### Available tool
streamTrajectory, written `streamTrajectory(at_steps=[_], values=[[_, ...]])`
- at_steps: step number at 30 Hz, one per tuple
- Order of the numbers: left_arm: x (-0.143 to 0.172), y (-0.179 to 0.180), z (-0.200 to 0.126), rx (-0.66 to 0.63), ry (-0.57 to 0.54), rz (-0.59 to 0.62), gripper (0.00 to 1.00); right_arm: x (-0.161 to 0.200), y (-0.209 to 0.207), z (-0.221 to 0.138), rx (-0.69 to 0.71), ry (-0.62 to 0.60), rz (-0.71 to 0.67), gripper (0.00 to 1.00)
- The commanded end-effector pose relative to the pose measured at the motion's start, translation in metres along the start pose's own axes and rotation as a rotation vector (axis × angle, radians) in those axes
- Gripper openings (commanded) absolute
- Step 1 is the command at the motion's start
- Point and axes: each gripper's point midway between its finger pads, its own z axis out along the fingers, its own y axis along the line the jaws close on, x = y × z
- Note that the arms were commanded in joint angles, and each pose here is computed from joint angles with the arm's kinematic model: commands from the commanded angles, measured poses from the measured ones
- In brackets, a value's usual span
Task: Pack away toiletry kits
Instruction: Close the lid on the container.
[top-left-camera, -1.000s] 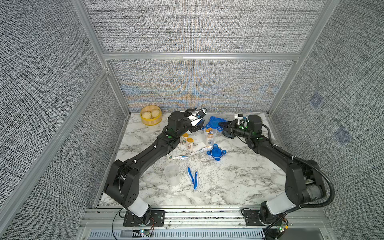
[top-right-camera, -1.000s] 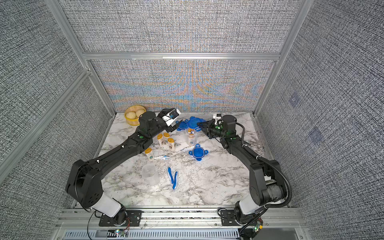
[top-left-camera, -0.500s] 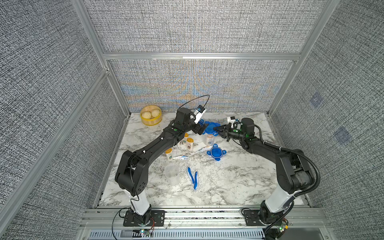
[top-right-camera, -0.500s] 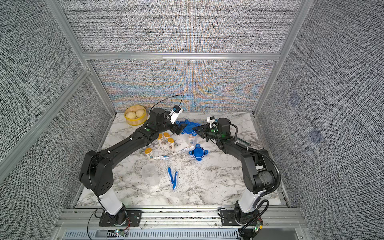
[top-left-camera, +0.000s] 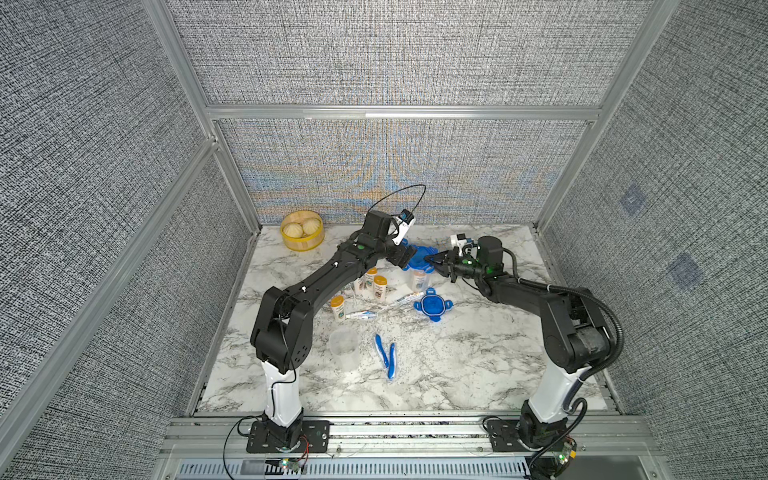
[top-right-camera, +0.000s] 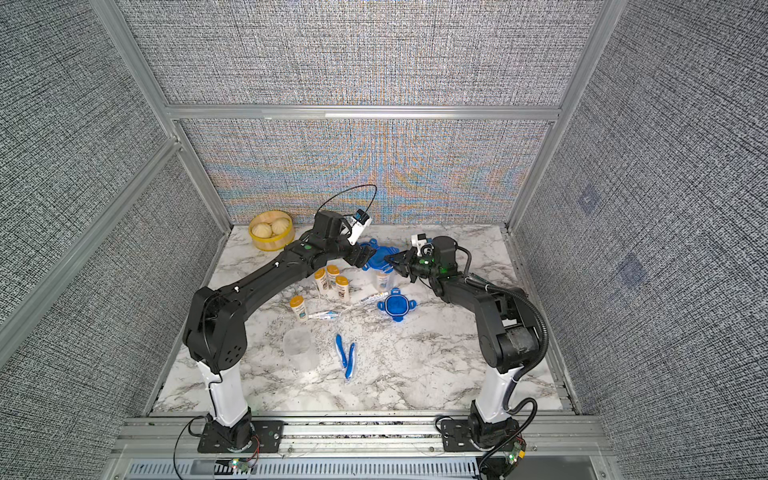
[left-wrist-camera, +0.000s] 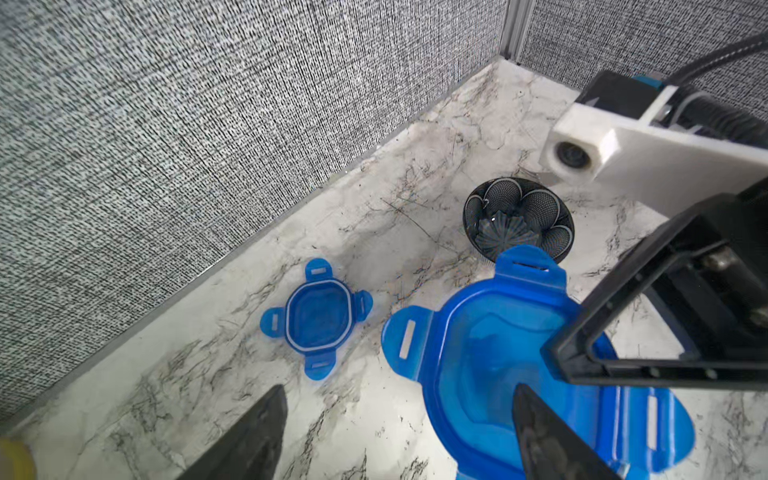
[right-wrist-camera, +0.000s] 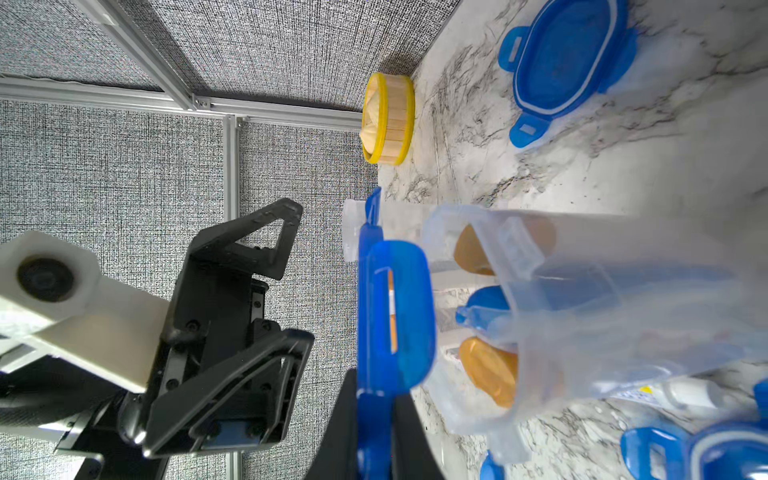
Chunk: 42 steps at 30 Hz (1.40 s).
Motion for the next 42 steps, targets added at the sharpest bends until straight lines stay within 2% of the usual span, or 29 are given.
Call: streamTrajectory(at_steps=[1, 10, 11, 21, 32, 38, 42], values=[[0.005, 0.0, 0.003, 0.01, 0.036, -0.023, 0.8, -0.002, 0.007, 0.0, -0.036, 0.01, -0.027, 0.0], [0.013, 0.009, 0.009, -0.033, 0.088, -0.021, 0.69, -0.003, -0.005, 0.0, -0.025, 0.011, -0.008, 0.0], [0.024, 0.009, 0.019, -0.03, 0.117, -0.028, 0.68, -0.004, -0.006, 0.0, -0.026, 0.011, -0.002, 0.0], [0.034, 0.011, 0.036, -0.023, 0.15, -0.016, 0.68, -0.006, -0.014, 0.003, -0.022, 0.012, 0.016, 0.0], [0.048, 0.007, 0.038, -0.004, 0.191, -0.002, 0.64, -0.007, -0.02, 0.0, 0.008, 0.004, 0.015, 0.01], [0.052, 0.007, 0.038, -0.006, 0.202, 0.006, 0.63, -0.007, -0.022, -0.005, 0.028, -0.005, 0.006, 0.32], [0.049, 0.007, 0.038, -0.004, 0.194, 0.006, 0.63, -0.007, -0.018, -0.015, 0.057, -0.027, -0.038, 0.41]])
